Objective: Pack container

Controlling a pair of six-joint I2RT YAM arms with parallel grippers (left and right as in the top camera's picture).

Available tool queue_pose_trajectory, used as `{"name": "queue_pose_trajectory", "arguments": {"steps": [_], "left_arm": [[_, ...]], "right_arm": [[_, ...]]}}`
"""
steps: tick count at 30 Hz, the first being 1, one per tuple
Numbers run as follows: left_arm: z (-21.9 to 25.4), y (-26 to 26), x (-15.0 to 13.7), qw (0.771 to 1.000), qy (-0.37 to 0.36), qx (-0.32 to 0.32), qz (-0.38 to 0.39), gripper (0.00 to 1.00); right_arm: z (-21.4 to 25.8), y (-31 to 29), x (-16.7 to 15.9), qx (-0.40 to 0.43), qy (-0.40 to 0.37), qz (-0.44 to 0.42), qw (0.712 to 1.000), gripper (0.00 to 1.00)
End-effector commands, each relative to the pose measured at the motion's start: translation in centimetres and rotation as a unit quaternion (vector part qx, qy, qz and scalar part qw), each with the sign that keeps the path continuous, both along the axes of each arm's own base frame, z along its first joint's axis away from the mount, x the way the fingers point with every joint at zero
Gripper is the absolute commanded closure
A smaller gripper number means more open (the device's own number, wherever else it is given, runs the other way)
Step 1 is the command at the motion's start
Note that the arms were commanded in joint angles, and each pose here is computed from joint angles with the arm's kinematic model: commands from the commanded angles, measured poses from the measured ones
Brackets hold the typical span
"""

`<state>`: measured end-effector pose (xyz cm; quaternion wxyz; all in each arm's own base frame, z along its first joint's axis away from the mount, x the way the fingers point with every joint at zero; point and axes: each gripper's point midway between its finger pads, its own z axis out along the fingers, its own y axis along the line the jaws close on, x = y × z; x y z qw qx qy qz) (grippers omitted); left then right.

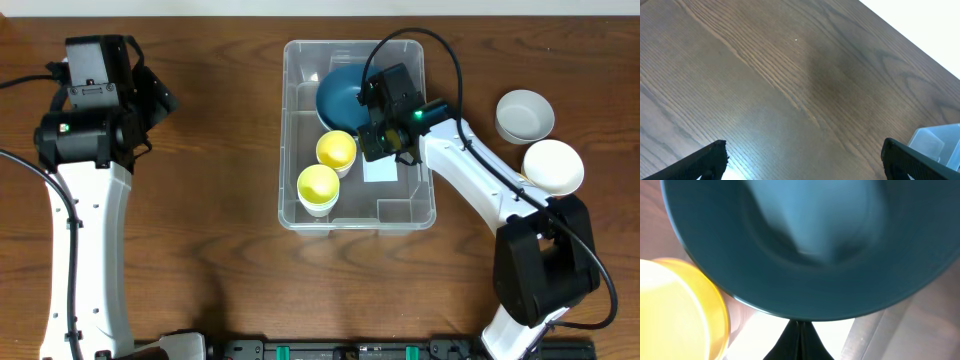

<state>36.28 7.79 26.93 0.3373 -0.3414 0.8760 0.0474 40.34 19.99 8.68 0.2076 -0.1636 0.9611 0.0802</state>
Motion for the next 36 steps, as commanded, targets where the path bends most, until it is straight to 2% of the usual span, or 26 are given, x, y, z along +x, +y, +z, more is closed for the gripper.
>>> {"name": "queue_pose_trajectory", "arguments": {"steps": [1, 9, 18, 24, 28, 33, 36], "left_arm": [[0.6, 0.2, 0.0, 1.0, -0.005, 0.007, 0.002, 0.02], [0.6, 0.2, 0.0, 1.0, -0.005, 0.007, 0.002, 0.02], [0.6, 0.2, 0.0, 1.0, -0.005, 0.007, 0.002, 0.02], [0.6, 0.2, 0.0, 1.0, -0.005, 0.007, 0.002, 0.02], [0.6, 0.2, 0.0, 1.0, -0.005, 0.007, 0.002, 0.02], [0.6, 0.2, 0.0, 1.0, -0.005, 0.007, 0.002, 0.02], [0.6, 0.2, 0.0, 1.0, -0.005, 0.007, 0.002, 0.02]], "right_arm": [[-0.4, 0.0, 0.5, -0.021, -0.016, 0.004, 1.0, 0.99], [-0.2, -0.5, 1.1, -0.033, -0.03, -0.005, 0.999, 0.99], [0.5, -0.1, -0.5, -0.023, -0.01, 0.008, 1.0, 0.99], [5.0, -0.7, -1.2, -0.006, -0.044, 0.001, 0.999, 0.99], [9.3, -3.2, -1.9, -0.004, -0.079, -0.056, 0.995, 0.99], [13.2, -8.0, -3.9, -0.008, -0.097, -0.132, 0.986, 0.93], [14.0, -9.0, -5.2, 0.013, -0.082, -0.137, 0.987, 0.9]]}}
